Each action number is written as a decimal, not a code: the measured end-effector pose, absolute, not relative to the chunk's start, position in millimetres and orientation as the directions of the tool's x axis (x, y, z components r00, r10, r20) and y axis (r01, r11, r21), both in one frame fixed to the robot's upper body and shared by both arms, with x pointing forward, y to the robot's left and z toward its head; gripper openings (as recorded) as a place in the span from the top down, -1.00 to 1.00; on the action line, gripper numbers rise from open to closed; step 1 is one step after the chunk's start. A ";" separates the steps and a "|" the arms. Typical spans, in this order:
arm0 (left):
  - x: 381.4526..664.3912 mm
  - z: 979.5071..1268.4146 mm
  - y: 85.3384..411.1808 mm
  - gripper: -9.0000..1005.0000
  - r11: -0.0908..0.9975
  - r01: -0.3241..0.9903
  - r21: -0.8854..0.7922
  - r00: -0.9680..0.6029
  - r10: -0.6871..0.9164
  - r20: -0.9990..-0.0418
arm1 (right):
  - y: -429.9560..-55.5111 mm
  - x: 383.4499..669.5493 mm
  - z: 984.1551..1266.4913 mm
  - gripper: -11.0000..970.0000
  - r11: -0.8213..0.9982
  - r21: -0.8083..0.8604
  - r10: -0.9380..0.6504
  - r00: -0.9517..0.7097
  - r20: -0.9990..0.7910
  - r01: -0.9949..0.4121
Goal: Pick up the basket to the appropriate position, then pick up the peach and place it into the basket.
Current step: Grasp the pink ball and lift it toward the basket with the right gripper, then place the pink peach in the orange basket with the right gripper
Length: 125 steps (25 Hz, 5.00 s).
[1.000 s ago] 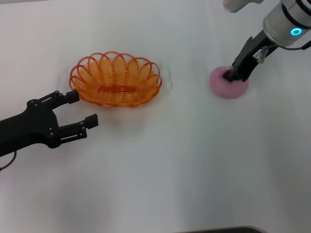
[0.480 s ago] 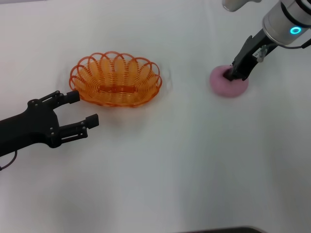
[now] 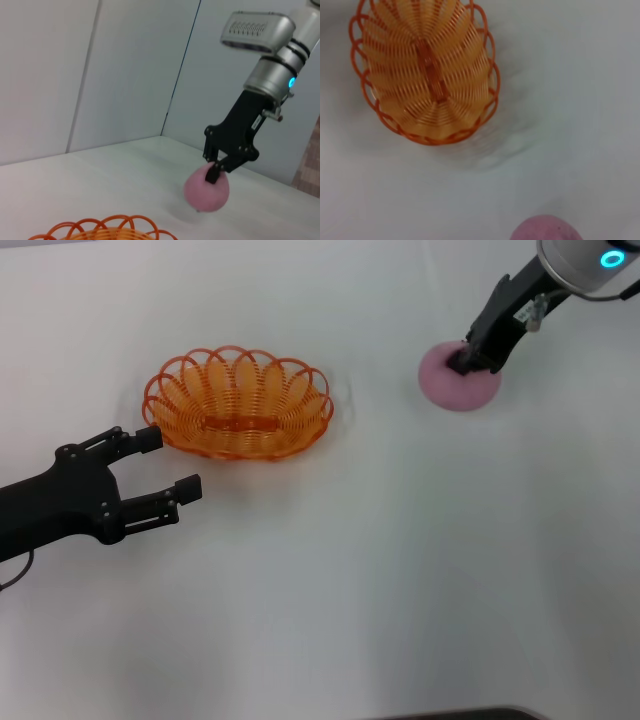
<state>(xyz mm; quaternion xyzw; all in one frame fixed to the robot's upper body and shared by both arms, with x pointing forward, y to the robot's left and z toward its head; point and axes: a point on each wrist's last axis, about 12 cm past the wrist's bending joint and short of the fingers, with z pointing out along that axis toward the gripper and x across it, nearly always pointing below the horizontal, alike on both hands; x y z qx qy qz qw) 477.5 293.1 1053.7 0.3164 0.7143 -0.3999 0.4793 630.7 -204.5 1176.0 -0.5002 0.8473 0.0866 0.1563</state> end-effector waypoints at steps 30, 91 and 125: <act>475.7 1051.7 296.1 -0.75 0.498 0.824 -0.271 -0.348 0.067 -0.935 | -168.0 636.1 1191.2 0.88 0.404 -0.026 -0.811 -0.345 -0.472 -0.914; 478.1 1046.3 289.4 -0.75 0.498 0.819 -0.287 -0.364 0.062 -0.930 | -89.3 633.7 1154.9 -0.55 0.278 -0.035 -0.715 -0.183 -0.674 -0.960; 479.9 1049.6 291.7 -0.75 0.497 0.819 -0.285 -0.357 0.055 -0.932 | -215.2 589.4 1155.4 -0.54 0.357 0.118 -0.383 -0.261 -0.886 -0.927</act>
